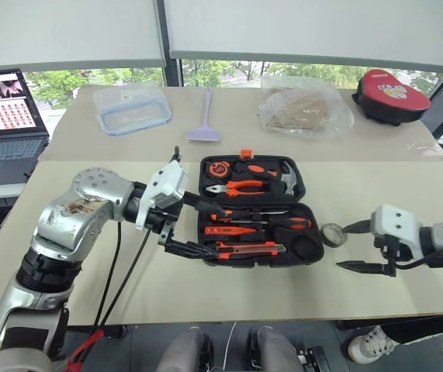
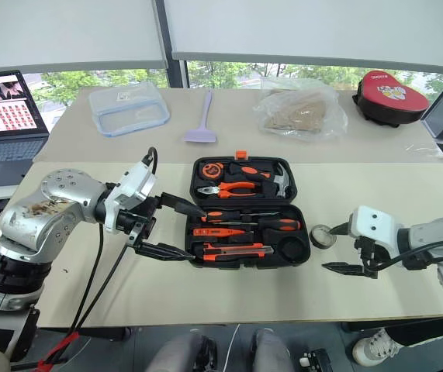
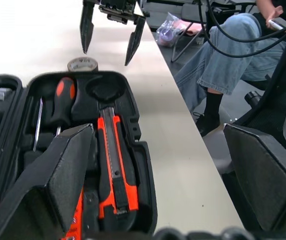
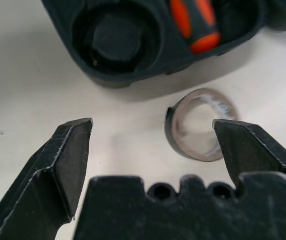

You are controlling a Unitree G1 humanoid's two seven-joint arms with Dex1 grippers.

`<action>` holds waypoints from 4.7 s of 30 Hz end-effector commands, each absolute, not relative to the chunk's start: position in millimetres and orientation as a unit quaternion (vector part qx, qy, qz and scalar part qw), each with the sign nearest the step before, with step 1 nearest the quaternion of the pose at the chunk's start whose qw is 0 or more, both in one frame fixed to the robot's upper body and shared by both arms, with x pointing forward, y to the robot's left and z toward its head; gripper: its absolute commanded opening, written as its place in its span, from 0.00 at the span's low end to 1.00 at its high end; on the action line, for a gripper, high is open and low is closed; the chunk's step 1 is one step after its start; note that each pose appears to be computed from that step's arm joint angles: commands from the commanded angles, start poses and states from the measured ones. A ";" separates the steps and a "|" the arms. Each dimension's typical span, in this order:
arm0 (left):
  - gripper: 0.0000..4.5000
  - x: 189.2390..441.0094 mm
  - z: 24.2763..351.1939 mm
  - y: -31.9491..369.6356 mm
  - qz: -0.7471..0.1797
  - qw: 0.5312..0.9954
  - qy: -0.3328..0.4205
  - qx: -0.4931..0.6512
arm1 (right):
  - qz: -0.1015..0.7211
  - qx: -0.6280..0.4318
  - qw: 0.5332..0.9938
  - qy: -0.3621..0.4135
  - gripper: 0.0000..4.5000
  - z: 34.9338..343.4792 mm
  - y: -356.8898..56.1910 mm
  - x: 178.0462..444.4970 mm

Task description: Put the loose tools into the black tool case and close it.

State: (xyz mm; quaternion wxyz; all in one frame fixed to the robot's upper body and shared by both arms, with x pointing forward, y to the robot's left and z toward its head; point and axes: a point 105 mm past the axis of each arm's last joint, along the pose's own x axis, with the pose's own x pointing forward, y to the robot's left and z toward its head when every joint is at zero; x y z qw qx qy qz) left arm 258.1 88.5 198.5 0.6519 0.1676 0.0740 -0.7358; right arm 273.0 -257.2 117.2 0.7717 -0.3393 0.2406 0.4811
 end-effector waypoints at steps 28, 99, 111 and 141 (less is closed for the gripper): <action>1.00 258.0 202.8 73.1 -0.743 0.630 0.033 0.223 | 0.528 -0.297 0.773 0.186 0.00 147.0 -194.4 259.8; 0.06 305.7 106.1 204.0 -0.478 0.823 0.238 0.196 | 0.334 -0.185 0.906 0.184 0.14 136.8 -250.7 287.1; 0.84 380.2 145.4 138.7 -0.412 0.876 0.251 -0.013 | 0.265 -0.080 0.942 0.191 0.88 162.5 -232.1 358.8; 0.00 385.8 165.7 114.1 -0.412 0.895 0.163 -0.039 | 0.273 -0.017 0.951 0.145 0.01 194.2 -176.1 384.0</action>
